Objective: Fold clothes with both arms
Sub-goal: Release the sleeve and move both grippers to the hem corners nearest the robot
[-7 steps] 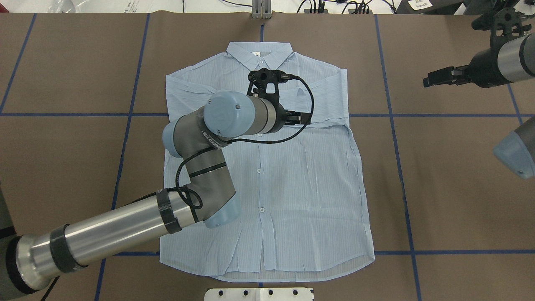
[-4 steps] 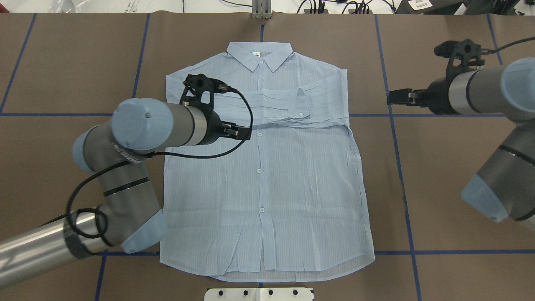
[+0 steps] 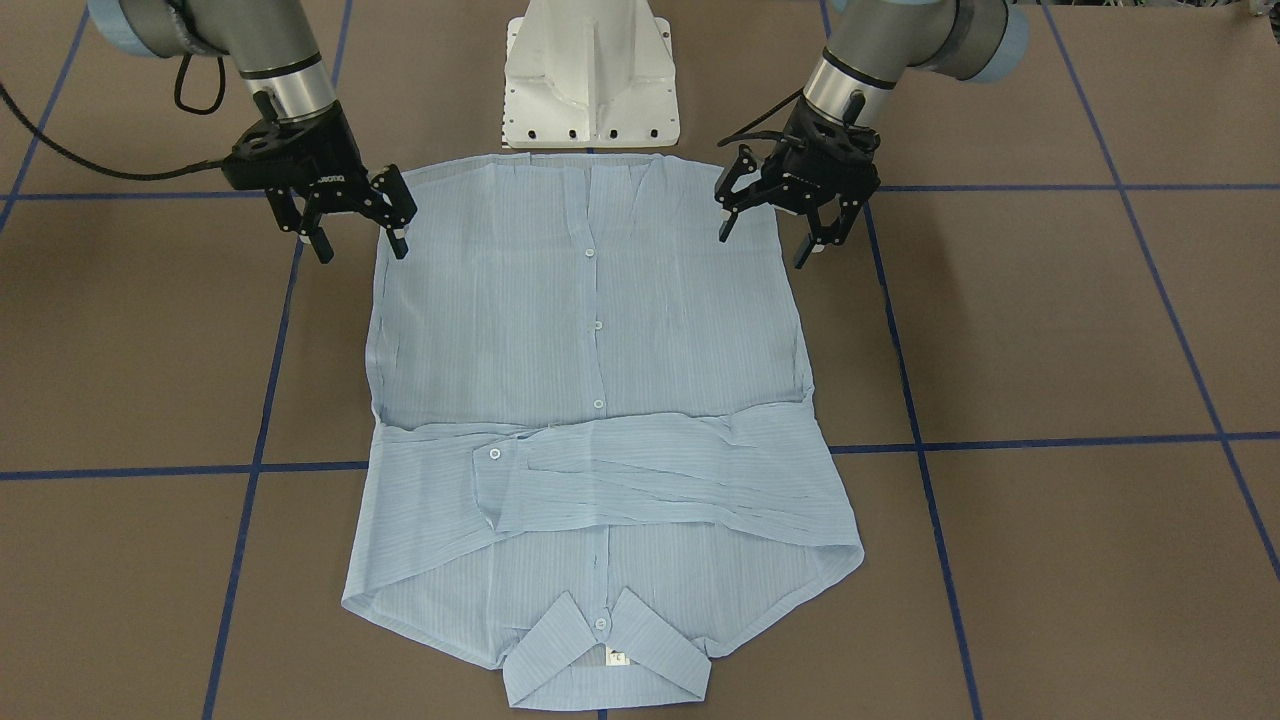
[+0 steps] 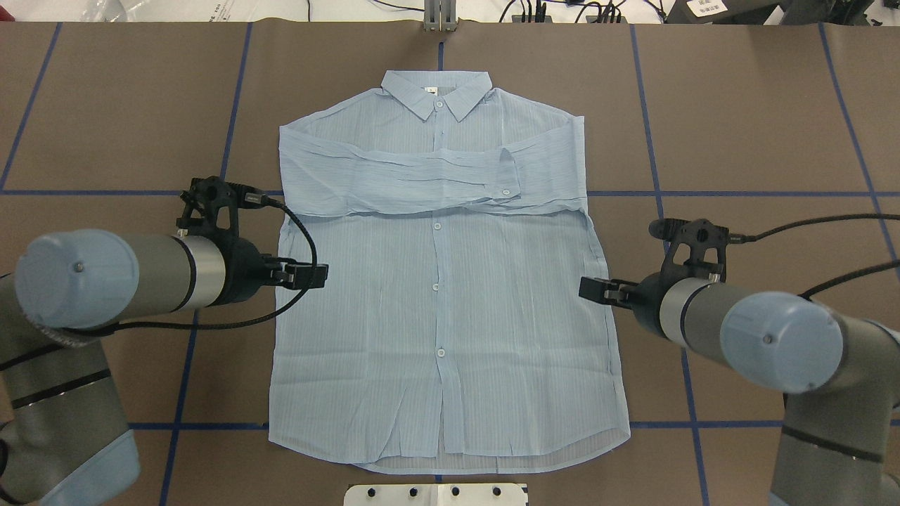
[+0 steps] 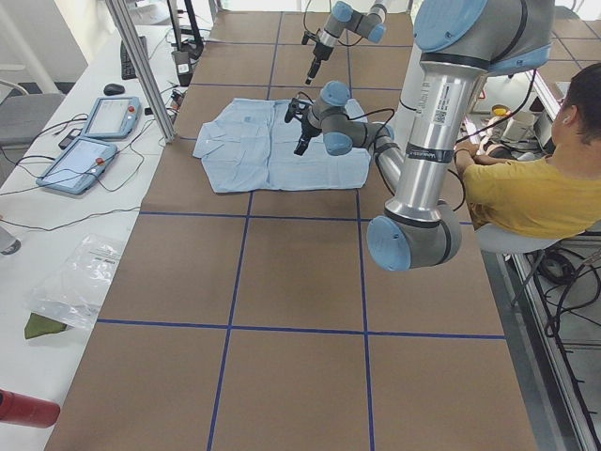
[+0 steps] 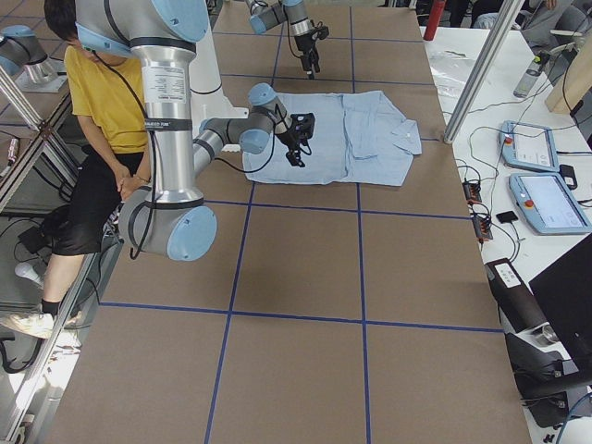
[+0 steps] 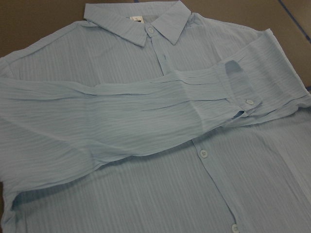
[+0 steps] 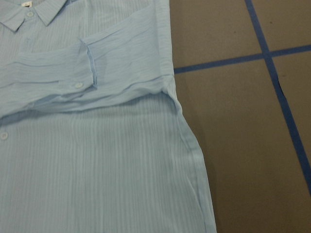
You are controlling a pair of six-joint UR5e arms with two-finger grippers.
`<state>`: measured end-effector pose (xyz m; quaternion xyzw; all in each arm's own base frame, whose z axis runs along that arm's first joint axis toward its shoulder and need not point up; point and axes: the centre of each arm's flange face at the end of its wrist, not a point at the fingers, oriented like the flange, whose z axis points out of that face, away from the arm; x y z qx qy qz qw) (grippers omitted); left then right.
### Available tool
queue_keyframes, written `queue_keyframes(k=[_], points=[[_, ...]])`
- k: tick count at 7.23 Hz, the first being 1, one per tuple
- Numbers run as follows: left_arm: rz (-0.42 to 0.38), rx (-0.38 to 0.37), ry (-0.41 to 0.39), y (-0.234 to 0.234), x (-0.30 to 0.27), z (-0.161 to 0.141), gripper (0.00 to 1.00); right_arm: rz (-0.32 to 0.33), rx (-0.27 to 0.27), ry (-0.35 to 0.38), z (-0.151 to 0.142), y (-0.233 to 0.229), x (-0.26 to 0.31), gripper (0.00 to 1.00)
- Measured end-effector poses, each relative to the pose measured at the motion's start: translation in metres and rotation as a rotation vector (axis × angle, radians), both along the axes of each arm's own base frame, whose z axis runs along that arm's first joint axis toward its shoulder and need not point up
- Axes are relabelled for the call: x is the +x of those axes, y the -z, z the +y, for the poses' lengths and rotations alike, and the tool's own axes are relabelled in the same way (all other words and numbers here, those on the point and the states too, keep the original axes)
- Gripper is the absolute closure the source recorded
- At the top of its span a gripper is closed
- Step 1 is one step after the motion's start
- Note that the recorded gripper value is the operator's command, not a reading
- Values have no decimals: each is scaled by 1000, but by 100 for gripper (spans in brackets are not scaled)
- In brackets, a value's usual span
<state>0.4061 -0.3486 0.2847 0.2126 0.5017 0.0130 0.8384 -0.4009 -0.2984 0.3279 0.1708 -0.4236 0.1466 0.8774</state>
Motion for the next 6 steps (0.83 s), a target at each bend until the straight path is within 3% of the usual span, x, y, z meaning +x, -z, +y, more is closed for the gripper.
queue_keyframes(k=[2, 3, 4, 6], points=[[-25, -90, -4, -31, 8, 60, 0, 31, -33, -14, 57, 0, -19, 0], [-38, -131, -5, -44, 19, 88, 0, 31, -36, -17, 67, -1, -19, 0], [-45, -177, -11, -53, 30, 113, 9, 30, -36, -20, 71, 0, -19, 0], [-48, -272, -5, -64, 48, 149, 74, 31, -35, -22, 73, -1, -20, 0]])
